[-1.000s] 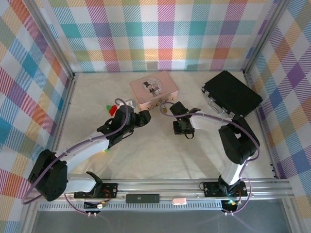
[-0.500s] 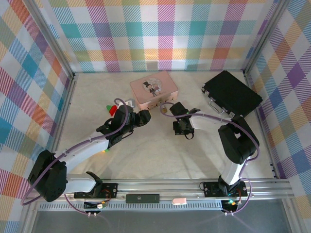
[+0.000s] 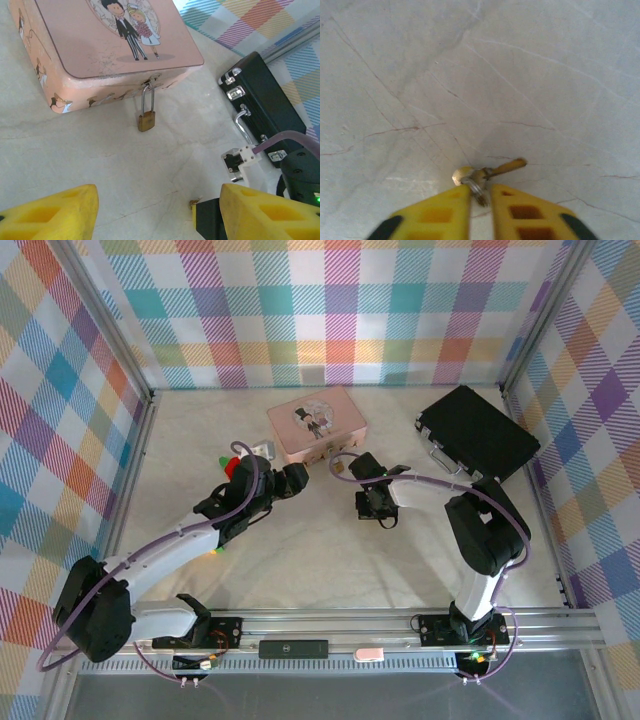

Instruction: Unlock the padlock with the key

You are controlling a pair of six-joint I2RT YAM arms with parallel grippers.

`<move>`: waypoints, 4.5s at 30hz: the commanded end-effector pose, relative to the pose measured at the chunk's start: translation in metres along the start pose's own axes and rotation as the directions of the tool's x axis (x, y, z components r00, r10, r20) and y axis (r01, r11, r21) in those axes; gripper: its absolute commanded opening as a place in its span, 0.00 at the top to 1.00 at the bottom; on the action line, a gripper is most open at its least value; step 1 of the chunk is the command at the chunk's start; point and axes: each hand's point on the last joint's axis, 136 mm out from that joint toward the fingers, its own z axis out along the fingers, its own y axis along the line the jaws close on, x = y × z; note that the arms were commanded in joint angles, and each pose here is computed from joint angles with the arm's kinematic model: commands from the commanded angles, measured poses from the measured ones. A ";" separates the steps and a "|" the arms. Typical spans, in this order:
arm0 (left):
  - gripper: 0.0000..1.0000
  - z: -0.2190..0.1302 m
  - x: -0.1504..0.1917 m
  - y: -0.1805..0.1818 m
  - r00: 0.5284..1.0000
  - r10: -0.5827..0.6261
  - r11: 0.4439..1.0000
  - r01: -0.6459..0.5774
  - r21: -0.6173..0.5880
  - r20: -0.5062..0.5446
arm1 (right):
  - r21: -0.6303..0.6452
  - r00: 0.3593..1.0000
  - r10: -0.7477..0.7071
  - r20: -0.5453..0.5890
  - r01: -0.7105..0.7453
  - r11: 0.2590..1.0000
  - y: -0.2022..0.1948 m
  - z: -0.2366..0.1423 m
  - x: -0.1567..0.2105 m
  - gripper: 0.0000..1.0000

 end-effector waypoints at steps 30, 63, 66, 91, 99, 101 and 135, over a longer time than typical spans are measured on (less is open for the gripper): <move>0.29 0.033 0.012 -0.039 0.854 -0.490 0.840 0.517 0.165 -0.175 | -0.468 0.811 -0.489 0.320 0.584 0.663 0.089 -0.140 -0.013 1.00; 0.54 0.046 0.056 -0.094 0.710 -0.514 0.705 0.669 0.234 -0.481 | -0.513 0.728 -0.487 0.482 0.685 0.518 0.101 -0.166 -0.008 1.00; 0.63 0.049 0.059 -0.097 0.705 -0.504 0.700 0.672 0.243 -0.498 | -0.513 0.731 -0.491 0.474 0.683 0.520 0.101 -0.164 -0.008 1.00; 1.00 0.030 0.046 -0.089 0.810 -0.421 0.799 0.544 0.257 -0.408 | -0.462 0.707 -0.513 0.486 0.706 0.536 0.095 -0.178 -0.015 1.00; 0.76 0.029 0.048 -0.089 0.804 -0.421 0.802 0.546 0.241 -0.420 | -0.481 0.698 -0.514 0.499 0.716 0.506 0.099 -0.185 -0.012 1.00; 0.62 0.030 0.050 -0.086 0.798 -0.429 0.802 0.552 0.227 -0.423 | -0.488 0.696 -0.512 0.504 0.718 0.496 0.100 -0.186 -0.011 1.00; 0.74 0.019 0.044 -0.079 0.819 -0.410 0.836 0.514 0.193 -0.401 | -0.472 0.697 -0.469 0.543 0.715 0.517 0.108 -0.184 -0.030 1.00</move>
